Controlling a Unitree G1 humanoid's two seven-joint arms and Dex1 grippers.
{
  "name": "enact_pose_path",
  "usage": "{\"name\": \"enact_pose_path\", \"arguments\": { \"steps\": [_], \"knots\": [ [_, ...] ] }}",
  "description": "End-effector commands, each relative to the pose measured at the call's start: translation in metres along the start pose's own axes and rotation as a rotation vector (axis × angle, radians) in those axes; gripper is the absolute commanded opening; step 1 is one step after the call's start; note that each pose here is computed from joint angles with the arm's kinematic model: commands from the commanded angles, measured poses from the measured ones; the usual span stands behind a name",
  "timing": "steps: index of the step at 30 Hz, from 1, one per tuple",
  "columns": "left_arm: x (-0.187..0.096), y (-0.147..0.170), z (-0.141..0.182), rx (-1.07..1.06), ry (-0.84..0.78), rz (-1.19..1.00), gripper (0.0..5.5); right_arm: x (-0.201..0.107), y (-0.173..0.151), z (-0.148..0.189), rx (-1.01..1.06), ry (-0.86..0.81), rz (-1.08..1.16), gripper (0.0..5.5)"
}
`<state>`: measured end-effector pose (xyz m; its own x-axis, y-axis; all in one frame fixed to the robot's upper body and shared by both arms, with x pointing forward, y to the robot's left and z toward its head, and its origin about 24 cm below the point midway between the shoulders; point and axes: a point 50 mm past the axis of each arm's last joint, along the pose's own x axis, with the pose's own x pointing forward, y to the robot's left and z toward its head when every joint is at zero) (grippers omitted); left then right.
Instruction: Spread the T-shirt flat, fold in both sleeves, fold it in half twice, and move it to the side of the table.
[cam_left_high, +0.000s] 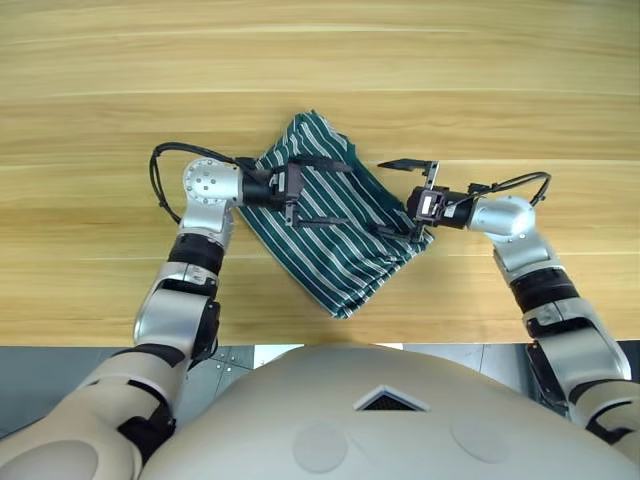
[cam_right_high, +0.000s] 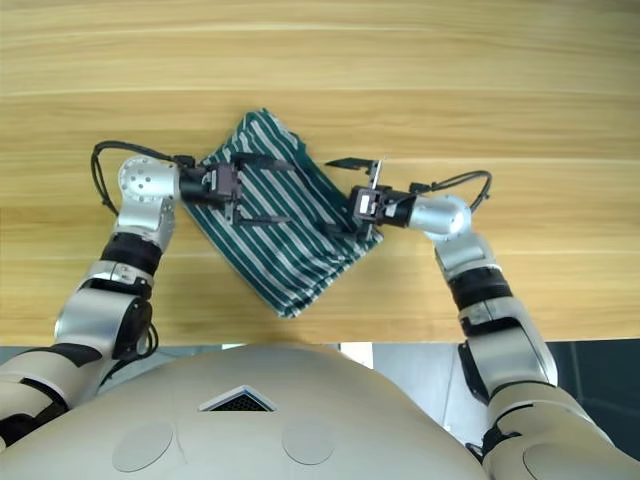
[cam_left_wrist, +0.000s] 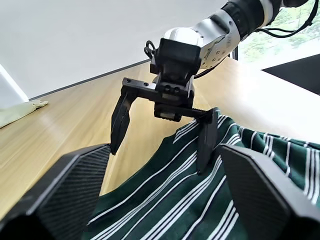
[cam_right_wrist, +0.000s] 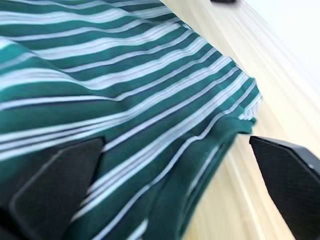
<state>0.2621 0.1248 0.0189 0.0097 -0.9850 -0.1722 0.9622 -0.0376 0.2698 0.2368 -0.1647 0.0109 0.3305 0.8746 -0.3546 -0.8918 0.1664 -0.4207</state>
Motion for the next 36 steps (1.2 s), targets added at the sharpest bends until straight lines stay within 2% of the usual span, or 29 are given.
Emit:
{"name": "enact_pose_path", "arguments": {
  "steps": [1, 6, 10, 15, 20, 22, 25, 27, 32, 36],
  "knots": [
    [-0.004, -0.005, -0.007, 0.01, 0.074, -0.031, 4.0, -0.02, -0.008, 0.003, -0.008, 0.014, -0.029, 5.38],
    [0.001, -0.021, -0.006, -0.003, 0.043, -0.126, 4.0, -0.03, -0.024, 0.016, -0.034, -0.028, -0.134, 5.38],
    [-0.006, -0.034, -0.009, 0.0, 0.092, -0.211, 4.0, -0.029, -0.017, 0.021, -0.018, -0.06, -0.099, 5.38],
    [-0.032, -0.02, -0.006, 0.038, 0.176, -0.146, 4.0, -0.023, -0.002, -0.015, -0.028, 0.195, -0.008, 5.38],
    [-0.043, -0.007, 0.006, 0.073, 0.137, -0.061, 4.0, -0.037, 0.028, -0.037, 0.01, 0.322, 0.141, 5.38],
    [-0.044, -0.005, 0.004, 0.072, 0.151, -0.048, 4.0, -0.042, 0.045, -0.032, 0.035, 0.285, 0.224, 5.38],
    [-0.047, -0.004, -0.006, 0.067, 0.233, -0.032, 4.0, -0.04, 0.061, -0.007, 0.062, 0.128, 0.293, 5.38],
    [-0.05, -0.002, -0.014, 0.051, 0.289, -0.019, 4.0, -0.037, 0.062, 0.01, 0.069, 0.025, 0.298, 5.38],
    [-0.059, 0.003, -0.027, 0.023, 0.399, 0.032, 4.0, -0.032, 0.059, 0.023, 0.08, -0.057, 0.292, 5.38],
    [-0.055, 0.008, -0.027, 0.033, 0.382, 0.075, 4.0, -0.02, 0.051, 0.027, 0.065, -0.097, 0.242, 5.38]
  ]
}}
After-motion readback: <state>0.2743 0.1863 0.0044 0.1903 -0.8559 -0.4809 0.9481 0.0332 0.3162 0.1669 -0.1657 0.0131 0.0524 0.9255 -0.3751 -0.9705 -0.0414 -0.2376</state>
